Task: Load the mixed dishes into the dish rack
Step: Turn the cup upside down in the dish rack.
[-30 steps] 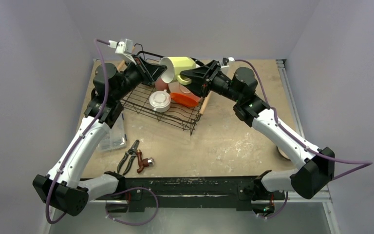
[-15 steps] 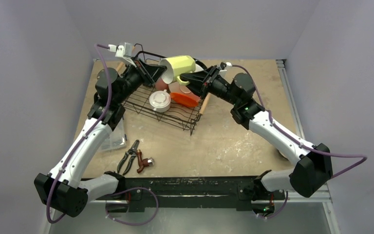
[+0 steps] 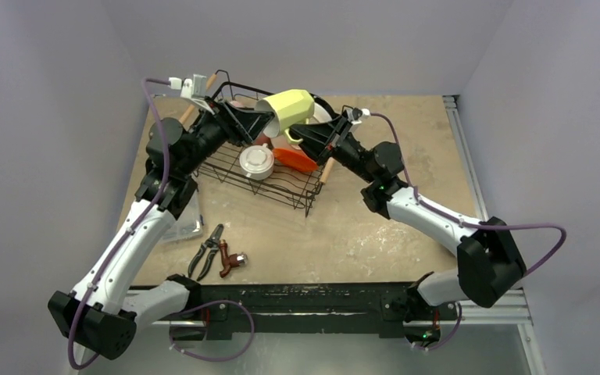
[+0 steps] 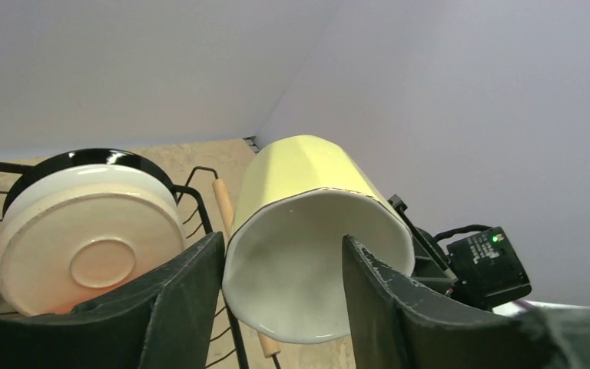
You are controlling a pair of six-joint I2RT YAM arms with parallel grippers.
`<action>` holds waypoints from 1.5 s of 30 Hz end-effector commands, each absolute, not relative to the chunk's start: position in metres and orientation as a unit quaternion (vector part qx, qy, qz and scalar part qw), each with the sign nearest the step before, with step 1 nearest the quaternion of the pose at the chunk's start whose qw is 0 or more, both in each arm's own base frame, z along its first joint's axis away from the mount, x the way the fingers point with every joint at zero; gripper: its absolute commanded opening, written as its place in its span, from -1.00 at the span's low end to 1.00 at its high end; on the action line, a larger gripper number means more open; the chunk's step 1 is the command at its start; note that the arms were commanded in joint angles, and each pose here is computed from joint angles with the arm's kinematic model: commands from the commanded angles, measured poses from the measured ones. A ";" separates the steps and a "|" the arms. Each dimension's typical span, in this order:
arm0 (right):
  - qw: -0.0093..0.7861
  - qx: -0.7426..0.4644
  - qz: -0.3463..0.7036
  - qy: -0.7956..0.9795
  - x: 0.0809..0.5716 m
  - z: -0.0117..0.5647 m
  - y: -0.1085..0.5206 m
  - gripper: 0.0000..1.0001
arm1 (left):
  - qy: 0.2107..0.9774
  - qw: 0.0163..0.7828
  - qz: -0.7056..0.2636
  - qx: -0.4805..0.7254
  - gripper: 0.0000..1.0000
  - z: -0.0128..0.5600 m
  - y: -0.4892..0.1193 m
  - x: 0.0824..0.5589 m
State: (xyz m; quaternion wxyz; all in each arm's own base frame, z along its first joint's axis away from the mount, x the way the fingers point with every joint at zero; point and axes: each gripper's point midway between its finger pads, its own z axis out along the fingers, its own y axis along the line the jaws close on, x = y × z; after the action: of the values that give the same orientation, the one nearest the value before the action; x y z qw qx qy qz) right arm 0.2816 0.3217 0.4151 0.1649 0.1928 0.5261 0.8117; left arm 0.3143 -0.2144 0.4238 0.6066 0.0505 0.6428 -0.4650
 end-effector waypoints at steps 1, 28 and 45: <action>0.273 0.151 0.859 0.405 0.280 0.477 0.287 -1.00 | 0.636 0.598 -0.485 0.057 0.19 0.442 -0.213 0.283; 0.589 -0.195 0.460 0.635 0.315 0.438 0.258 -1.00 | 0.749 0.450 -0.486 0.009 0.18 0.492 -0.212 0.258; 0.616 -0.397 0.225 0.642 0.295 0.408 0.286 -1.00 | 0.855 0.356 -0.369 0.079 0.58 0.443 -0.231 0.242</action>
State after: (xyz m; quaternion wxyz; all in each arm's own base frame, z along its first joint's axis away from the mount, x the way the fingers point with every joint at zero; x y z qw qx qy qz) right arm 0.2815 0.2906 0.3503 0.5293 -0.3751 0.7025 0.2927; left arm 0.2599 -0.2467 0.4484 0.3428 0.0550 0.8378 -0.4213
